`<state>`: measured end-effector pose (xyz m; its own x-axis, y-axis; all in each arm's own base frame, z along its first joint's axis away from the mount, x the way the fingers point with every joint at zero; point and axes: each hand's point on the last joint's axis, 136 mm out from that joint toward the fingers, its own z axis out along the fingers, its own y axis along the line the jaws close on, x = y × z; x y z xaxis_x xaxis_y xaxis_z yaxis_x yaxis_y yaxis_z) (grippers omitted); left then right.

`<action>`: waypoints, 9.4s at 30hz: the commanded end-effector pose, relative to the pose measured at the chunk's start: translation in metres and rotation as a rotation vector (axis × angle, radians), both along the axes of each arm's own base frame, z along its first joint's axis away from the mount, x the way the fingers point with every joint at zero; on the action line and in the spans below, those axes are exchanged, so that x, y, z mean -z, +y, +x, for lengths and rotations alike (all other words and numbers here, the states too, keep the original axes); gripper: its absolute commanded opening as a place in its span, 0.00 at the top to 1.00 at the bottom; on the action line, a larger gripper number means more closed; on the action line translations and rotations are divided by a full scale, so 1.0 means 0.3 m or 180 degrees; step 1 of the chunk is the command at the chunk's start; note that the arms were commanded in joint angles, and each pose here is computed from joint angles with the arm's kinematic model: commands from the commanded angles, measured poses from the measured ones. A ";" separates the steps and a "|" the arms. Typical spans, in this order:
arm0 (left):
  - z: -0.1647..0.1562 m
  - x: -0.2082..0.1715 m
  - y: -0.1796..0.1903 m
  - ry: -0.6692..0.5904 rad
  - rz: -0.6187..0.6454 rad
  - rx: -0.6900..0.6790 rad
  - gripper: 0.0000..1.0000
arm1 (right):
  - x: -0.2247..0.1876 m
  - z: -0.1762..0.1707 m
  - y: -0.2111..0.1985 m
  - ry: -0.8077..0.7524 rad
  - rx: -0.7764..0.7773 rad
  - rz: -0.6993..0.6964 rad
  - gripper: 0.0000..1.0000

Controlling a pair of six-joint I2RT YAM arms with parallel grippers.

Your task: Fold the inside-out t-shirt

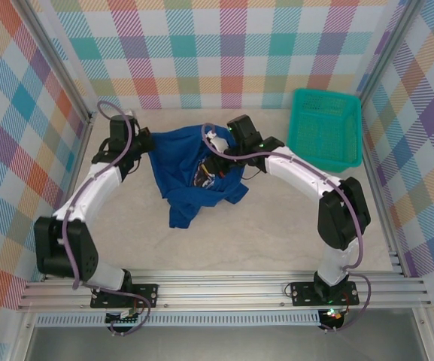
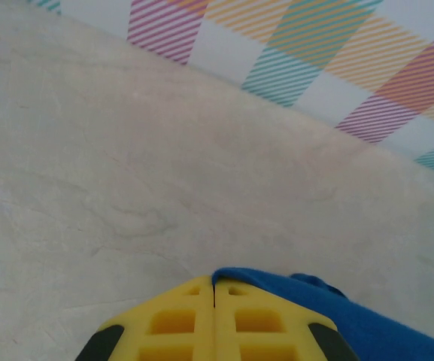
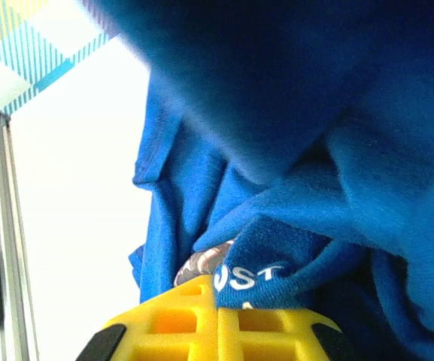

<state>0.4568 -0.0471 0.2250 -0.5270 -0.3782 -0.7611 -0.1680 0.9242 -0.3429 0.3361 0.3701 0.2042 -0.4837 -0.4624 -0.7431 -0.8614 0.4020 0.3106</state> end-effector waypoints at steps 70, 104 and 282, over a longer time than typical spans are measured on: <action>-0.206 -0.491 -0.353 -0.0986 -0.2598 0.1894 1.00 | -0.015 0.050 -0.566 -0.0442 0.2141 -0.0097 0.91; -0.310 -0.443 -0.526 -0.0671 -0.2012 0.2353 1.00 | -0.245 0.038 0.042 -0.1219 0.0248 0.0723 1.00; -0.541 -0.053 -0.624 -0.0223 0.0354 0.2296 0.32 | -0.488 -0.116 -0.242 0.0637 0.0533 0.1558 1.00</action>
